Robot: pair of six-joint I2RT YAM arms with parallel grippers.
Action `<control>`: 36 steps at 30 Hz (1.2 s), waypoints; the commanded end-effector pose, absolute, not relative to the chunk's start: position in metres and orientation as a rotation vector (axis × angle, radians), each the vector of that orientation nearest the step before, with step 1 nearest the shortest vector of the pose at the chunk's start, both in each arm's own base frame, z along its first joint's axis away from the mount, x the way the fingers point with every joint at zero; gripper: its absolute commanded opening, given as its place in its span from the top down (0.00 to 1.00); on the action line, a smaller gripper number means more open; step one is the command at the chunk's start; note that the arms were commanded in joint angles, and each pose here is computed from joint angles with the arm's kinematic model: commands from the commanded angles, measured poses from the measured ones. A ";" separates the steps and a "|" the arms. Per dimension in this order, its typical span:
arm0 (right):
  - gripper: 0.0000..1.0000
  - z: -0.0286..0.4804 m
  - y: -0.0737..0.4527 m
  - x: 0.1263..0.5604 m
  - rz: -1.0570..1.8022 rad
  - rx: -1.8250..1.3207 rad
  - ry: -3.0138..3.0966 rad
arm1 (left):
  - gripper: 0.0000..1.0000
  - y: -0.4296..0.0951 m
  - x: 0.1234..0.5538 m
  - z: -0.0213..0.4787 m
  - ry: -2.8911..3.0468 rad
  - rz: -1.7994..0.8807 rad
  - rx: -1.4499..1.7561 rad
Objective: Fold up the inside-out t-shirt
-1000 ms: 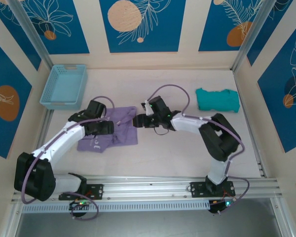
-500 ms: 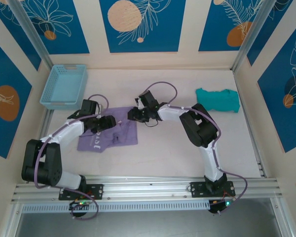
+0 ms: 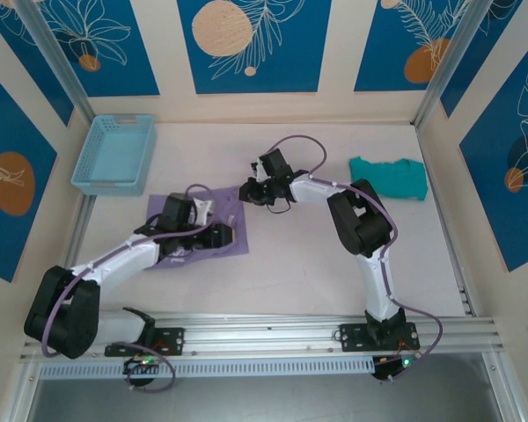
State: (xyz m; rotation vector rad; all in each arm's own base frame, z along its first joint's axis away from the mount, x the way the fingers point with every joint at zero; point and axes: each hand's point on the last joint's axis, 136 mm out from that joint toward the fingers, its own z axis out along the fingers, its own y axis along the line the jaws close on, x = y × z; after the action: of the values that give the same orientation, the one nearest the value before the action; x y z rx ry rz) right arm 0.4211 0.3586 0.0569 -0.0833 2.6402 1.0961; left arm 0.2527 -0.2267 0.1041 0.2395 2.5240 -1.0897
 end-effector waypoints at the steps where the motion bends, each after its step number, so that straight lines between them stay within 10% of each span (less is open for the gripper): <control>1: 0.81 0.052 0.351 0.426 1.090 -0.123 2.690 | 0.48 -0.257 0.238 0.109 2.509 -1.205 0.390; 8: 0.60 0.065 0.323 0.427 1.003 -0.199 2.711 | 0.29 -0.270 0.240 0.143 2.397 -1.217 0.511; 16: 0.52 0.083 0.312 0.349 1.021 -0.319 2.694 | 0.23 -0.144 0.303 0.137 2.431 -0.833 -0.158; 28: 0.52 0.077 0.399 0.248 1.184 -0.520 2.707 | 0.23 -0.037 0.352 0.073 2.512 -0.493 -0.571; 36: 0.57 0.018 0.378 0.276 0.882 -0.373 2.894 | 0.22 -0.029 0.311 0.044 2.616 -0.436 -0.582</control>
State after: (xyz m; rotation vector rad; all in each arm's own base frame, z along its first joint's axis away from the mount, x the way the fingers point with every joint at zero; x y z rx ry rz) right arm 0.2577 0.4057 0.0359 -0.5080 2.8049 1.0349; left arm 0.3349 -0.0330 0.0562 -0.5848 2.5531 -0.4694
